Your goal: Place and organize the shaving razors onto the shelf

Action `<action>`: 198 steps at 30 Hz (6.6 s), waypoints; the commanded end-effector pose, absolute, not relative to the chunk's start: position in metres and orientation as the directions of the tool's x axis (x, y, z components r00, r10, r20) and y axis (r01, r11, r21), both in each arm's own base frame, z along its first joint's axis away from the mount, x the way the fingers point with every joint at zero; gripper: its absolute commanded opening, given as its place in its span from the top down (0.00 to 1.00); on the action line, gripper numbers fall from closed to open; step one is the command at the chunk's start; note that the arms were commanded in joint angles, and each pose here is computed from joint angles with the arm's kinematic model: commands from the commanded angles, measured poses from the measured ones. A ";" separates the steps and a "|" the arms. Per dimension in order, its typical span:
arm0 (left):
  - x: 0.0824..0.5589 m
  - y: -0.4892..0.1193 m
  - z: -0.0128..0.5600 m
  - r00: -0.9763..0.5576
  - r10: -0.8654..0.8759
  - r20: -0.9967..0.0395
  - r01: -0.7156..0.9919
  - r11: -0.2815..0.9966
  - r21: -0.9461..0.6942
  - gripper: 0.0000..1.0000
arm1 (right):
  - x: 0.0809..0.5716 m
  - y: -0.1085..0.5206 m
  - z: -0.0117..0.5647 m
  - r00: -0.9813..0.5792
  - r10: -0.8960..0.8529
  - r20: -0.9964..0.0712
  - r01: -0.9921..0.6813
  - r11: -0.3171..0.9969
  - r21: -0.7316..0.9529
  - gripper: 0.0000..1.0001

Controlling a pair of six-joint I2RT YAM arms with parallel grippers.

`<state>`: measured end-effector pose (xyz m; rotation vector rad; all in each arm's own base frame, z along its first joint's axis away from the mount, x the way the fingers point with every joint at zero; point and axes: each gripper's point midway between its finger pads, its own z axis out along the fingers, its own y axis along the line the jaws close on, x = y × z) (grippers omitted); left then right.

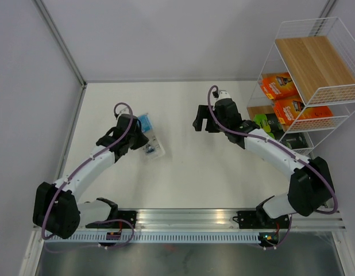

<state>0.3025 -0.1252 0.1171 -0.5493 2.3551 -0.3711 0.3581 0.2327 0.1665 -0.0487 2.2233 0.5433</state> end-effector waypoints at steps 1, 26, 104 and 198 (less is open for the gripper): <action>0.339 -0.169 0.196 -0.574 -0.343 -0.743 0.077 0.881 -0.467 0.98 | 0.368 0.220 0.237 -0.531 0.229 -0.816 -0.202 0.901 0.385 0.02; 0.340 -0.304 0.280 -0.507 -0.160 -0.847 0.593 0.648 -0.478 0.98 | 0.342 0.251 0.272 -0.453 0.111 -0.884 -0.522 0.772 0.364 0.09; 0.302 -0.255 0.322 -0.663 -0.614 -0.429 0.104 0.492 -0.864 0.04 | 0.335 0.157 0.394 -0.064 0.725 -0.686 -0.149 0.673 0.725 0.99; 0.386 -0.496 0.500 -0.746 -0.505 -0.434 0.596 -0.215 -0.774 0.98 | 0.194 0.057 0.562 0.183 0.469 -0.864 -0.252 0.872 0.420 0.02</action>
